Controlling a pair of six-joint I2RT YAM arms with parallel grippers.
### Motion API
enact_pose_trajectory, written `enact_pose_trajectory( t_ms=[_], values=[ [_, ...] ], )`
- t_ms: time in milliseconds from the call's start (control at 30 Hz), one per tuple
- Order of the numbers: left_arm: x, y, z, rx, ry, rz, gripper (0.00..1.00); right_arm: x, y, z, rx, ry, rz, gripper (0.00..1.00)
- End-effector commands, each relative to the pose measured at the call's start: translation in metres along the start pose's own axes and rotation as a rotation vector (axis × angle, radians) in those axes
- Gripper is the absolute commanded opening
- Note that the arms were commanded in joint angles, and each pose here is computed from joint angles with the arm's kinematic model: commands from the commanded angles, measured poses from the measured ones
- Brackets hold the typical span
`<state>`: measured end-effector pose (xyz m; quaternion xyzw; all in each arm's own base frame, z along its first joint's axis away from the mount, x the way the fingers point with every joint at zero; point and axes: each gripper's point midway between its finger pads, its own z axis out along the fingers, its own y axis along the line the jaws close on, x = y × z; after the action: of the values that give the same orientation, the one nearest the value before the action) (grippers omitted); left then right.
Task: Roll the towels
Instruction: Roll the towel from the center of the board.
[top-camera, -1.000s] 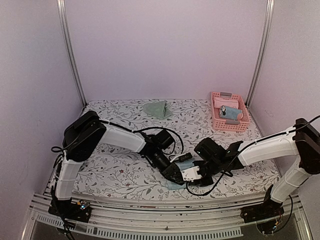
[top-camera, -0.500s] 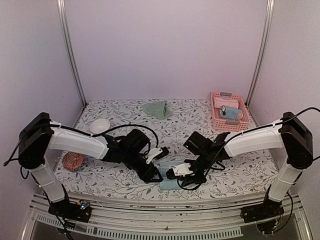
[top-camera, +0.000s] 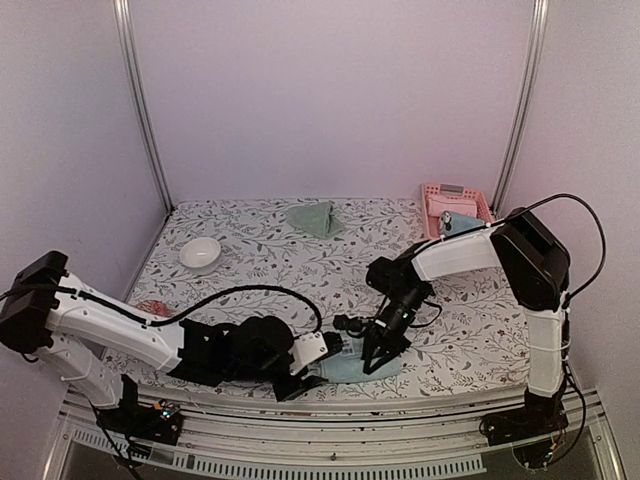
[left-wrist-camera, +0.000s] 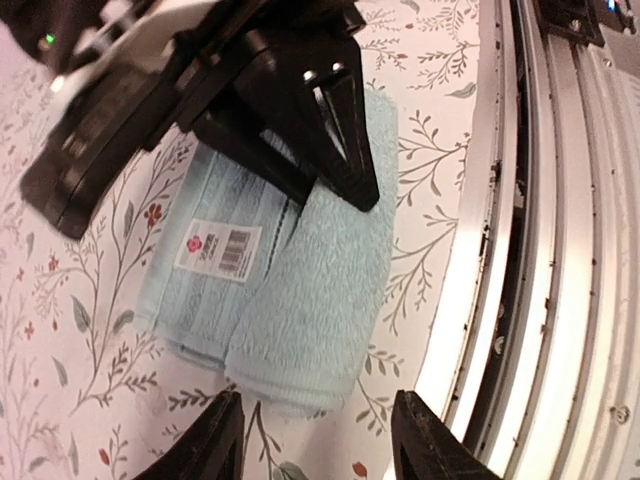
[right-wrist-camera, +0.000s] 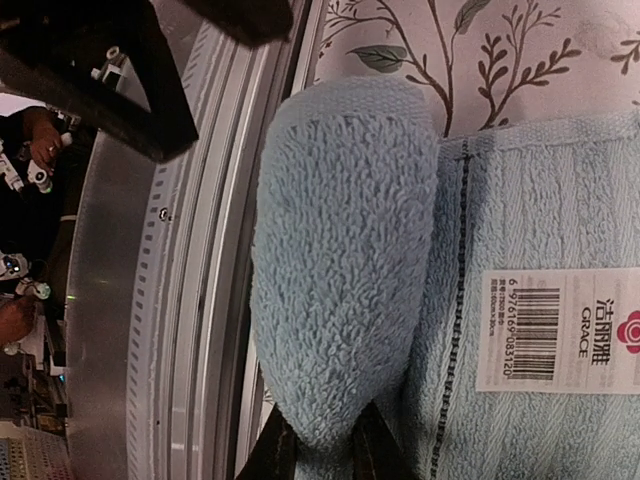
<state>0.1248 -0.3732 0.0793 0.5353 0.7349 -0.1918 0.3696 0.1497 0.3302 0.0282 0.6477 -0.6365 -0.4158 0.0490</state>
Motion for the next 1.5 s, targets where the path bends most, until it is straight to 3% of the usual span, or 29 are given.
enact_pose_trajectory(
  t_ms=[0, 267, 433, 500, 567, 700, 833, 1067, 1267, 1467],
  values=[
    [-0.021, -0.006, 0.027, -0.094, 0.029, 0.228, 0.54, 0.06, 0.008, 0.021, -0.122, 0.191, 0.21, 0.06],
    [-0.004, -0.012, 0.071, -0.114, 0.162, 0.398, 0.54, 0.053, 0.001, 0.014, -0.123, 0.185, 0.217, 0.06],
    [0.006, -0.024, 0.086, -0.049, 0.199, 0.387, 0.44, 0.049, -0.002, 0.014, -0.122, 0.168, 0.224, 0.08],
    [0.008, -0.028, 0.089, -0.026, 0.211, 0.373, 0.38, 0.047, 0.0, 0.01, -0.114, 0.156, 0.217, 0.13],
    [0.014, -0.03, 0.091, 0.007, 0.241, 0.349, 0.32, 0.04, 0.005, 0.001, -0.094, 0.133, 0.201, 0.24],
    [0.025, -0.032, 0.091, 0.061, 0.293, 0.291, 0.24, 0.023, 0.02, -0.04, -0.018, 0.051, 0.164, 0.37],
    [0.024, -0.036, 0.087, 0.136, 0.318, 0.213, 0.19, 0.004, 0.037, -0.089, 0.095, -0.07, 0.123, 0.42],
    [0.032, -0.033, 0.094, 0.361, 0.452, -0.093, 0.16, -0.01, 0.059, -0.132, 0.414, -0.198, -0.034, 0.37],
    [0.03, -0.02, 0.097, 0.509, 0.481, -0.362, 0.16, 0.02, 0.051, -0.128, 0.598, -0.142, -0.094, 0.36],
    [0.022, -0.013, 0.098, 0.635, 0.468, -0.533, 0.16, 0.032, 0.037, -0.104, 0.708, -0.019, -0.181, 0.45]
  ],
)
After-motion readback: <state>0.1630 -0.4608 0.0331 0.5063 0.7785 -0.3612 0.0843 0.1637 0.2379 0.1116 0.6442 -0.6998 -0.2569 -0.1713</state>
